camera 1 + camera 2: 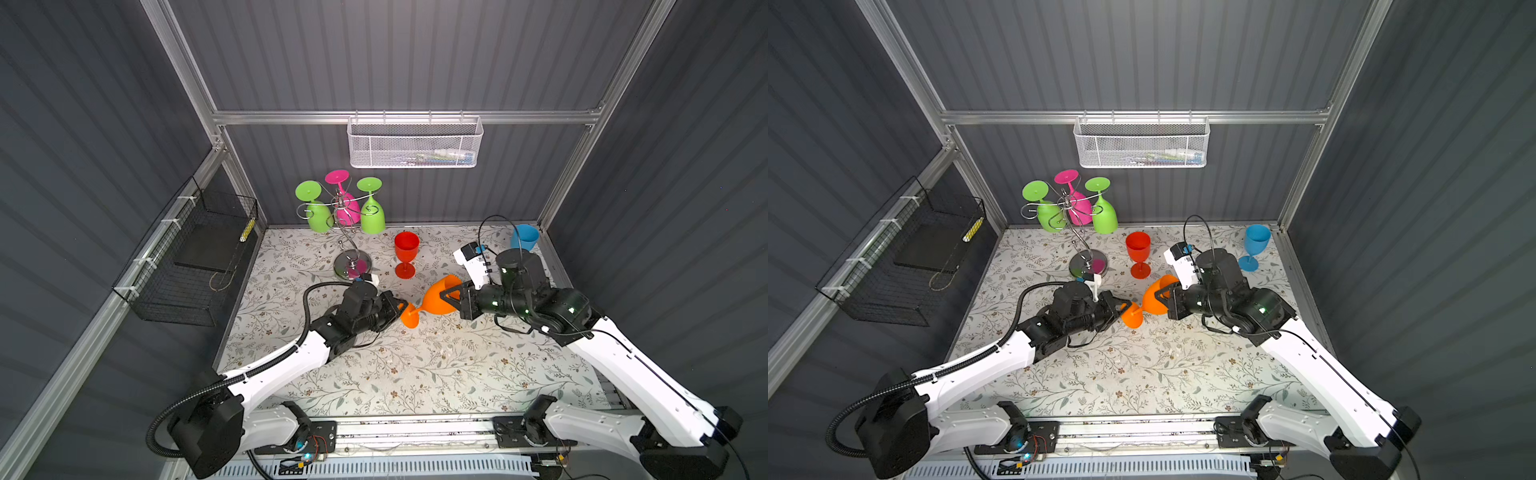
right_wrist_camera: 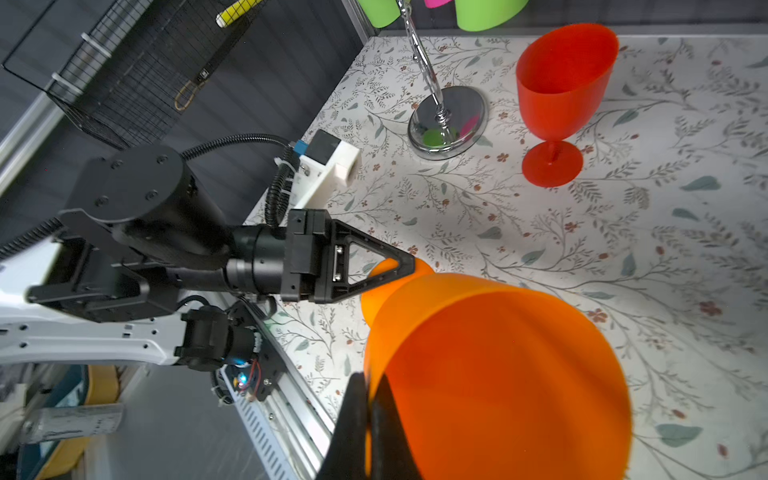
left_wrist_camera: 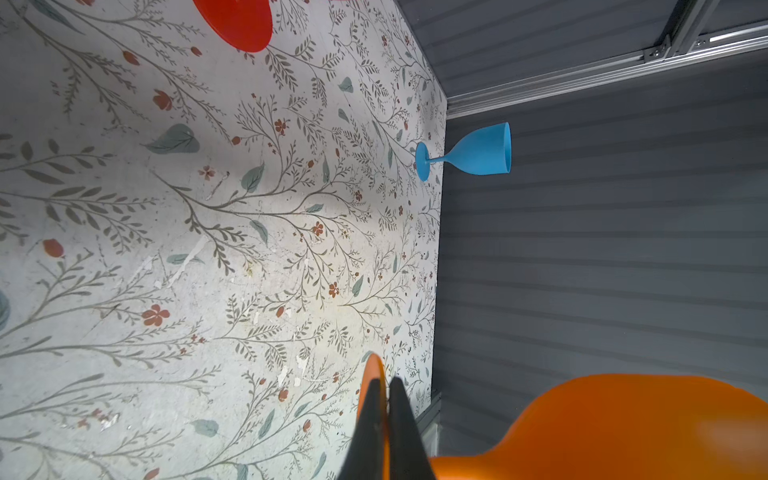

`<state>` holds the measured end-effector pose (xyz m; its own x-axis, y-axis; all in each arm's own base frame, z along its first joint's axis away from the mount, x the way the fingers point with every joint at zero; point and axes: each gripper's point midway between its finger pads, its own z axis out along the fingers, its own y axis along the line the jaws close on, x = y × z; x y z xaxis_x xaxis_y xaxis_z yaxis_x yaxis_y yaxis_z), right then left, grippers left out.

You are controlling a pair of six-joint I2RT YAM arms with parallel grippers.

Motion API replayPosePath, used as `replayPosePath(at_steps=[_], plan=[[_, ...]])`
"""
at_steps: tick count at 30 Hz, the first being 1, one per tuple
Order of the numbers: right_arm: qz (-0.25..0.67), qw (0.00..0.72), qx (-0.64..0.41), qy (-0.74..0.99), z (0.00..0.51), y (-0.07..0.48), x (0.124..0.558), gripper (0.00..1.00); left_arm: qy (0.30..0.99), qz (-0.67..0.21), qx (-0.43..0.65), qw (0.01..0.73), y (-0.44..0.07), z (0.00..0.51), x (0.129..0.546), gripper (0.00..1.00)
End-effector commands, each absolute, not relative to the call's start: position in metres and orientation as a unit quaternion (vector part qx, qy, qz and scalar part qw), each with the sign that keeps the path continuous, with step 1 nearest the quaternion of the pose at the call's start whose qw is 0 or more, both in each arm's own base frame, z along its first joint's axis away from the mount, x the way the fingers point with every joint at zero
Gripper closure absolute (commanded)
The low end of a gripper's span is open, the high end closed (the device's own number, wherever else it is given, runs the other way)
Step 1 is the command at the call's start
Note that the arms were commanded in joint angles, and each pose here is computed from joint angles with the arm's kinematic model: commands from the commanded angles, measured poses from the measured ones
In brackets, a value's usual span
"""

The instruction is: Take the wine glass off the wine glass rack

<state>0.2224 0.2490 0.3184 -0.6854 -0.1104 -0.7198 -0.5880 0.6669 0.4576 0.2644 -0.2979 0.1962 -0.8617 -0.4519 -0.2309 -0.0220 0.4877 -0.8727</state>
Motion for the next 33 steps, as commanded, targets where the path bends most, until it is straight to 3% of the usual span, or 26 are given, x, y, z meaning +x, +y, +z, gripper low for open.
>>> replayPosePath(at_steps=[1, 3, 7, 9, 12, 15, 25, 33], plan=[[0.356, 0.34, -0.211, 0.845, 0.326, 0.252, 0.223, 1.0, 0.824, -0.496, -0.13, 0.241, -0.296, 0.207, 0.266, 0.88], [0.33, 0.338, -0.203, 0.858, 0.319, 0.247, 0.232, 1.0, 0.828, -0.488, -0.128, 0.247, -0.293, 0.205, 0.266, 0.74], [0.236, 0.348, -0.159, 0.893, 0.307, 0.214, 0.259, 1.0, 0.844, -0.452, -0.123, 0.261, -0.281, 0.198, 0.265, 0.3], [0.223, 0.346, -0.139, 0.901, 0.304, 0.202, 0.27, 1.0, 0.849, -0.44, -0.117, 0.27, -0.276, 0.196, 0.264, 0.16], [0.181, 0.355, -0.095, 0.912, 0.301, 0.176, 0.297, 1.0, 0.855, -0.422, -0.103, 0.283, -0.271, 0.194, 0.264, 0.06], [0.135, 0.349, -0.056, 0.926, 0.291, 0.15, 0.331, 1.0, 0.867, -0.396, -0.077, 0.294, -0.268, 0.193, 0.265, 0.0], [0.072, 0.324, -0.017, 0.943, 0.264, 0.107, 0.458, 1.0, 0.878, -0.336, 0.035, 0.34, -0.272, 0.207, 0.274, 0.0], [0.07, 0.314, -0.003, 0.947, 0.252, 0.085, 0.516, 1.0, 0.856, -0.311, 0.136, 0.389, -0.284, 0.228, 0.284, 0.0]])
